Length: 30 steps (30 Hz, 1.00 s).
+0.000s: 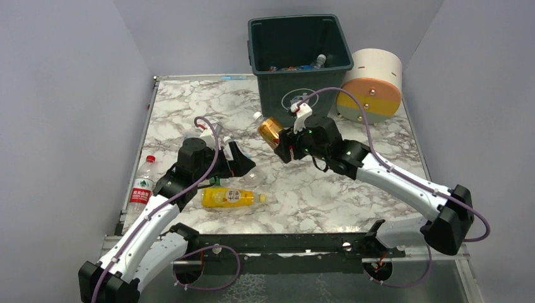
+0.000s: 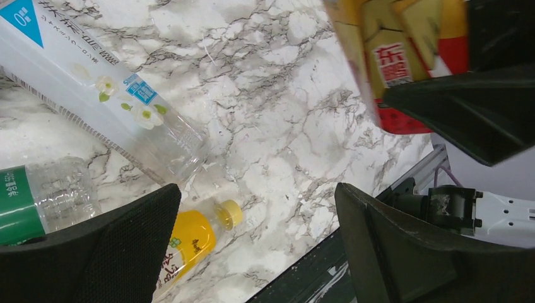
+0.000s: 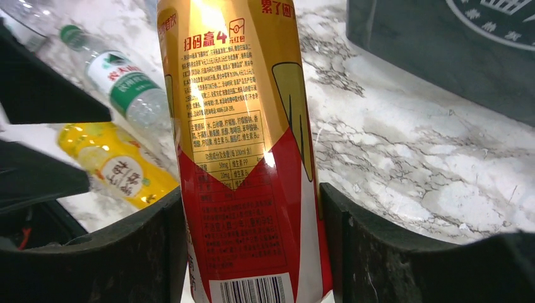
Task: Put the plastic bottles in the bin
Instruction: Pick up the plastic bottle at the center of the board.
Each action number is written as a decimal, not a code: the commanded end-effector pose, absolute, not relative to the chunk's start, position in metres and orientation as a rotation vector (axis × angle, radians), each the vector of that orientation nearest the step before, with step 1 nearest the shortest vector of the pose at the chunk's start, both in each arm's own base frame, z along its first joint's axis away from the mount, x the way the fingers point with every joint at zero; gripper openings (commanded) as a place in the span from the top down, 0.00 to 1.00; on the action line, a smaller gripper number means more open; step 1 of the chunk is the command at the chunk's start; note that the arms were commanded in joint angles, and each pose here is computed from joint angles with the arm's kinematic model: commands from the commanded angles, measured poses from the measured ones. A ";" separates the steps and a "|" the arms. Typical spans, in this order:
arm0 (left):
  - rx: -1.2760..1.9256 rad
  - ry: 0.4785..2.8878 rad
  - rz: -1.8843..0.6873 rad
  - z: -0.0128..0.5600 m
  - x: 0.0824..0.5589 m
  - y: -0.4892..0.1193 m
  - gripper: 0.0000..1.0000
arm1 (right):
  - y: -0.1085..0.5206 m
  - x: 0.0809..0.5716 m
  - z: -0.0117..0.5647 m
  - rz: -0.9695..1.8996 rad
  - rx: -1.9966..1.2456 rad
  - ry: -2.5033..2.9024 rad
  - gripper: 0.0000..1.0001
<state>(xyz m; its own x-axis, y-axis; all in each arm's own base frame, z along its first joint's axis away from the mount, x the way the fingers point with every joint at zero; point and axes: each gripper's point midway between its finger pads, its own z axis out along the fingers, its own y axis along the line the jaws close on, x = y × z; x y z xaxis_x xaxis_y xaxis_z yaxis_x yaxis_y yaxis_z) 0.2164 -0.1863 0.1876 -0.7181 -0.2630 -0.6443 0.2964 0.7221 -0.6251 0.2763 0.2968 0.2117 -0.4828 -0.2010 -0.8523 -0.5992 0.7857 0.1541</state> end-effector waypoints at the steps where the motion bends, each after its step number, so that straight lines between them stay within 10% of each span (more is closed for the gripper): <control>1: 0.046 2.142 -0.981 0.196 0.221 -0.192 0.01 | 0.299 0.259 0.249 0.640 -0.650 1.975 0.37; 30: 0.001 2.121 -1.043 0.187 0.203 -0.189 0.01 | 0.303 0.254 0.422 0.825 -0.530 1.619 0.37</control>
<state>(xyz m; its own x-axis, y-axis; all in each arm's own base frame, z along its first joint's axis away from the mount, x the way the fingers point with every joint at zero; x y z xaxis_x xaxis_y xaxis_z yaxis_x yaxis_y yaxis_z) 0.2102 -0.1869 0.1904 -0.7020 -0.3055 -0.6433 0.3045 0.6879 -0.6589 0.2590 0.3036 0.3937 -0.2527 0.0513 -0.9662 -0.7134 0.6647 0.2218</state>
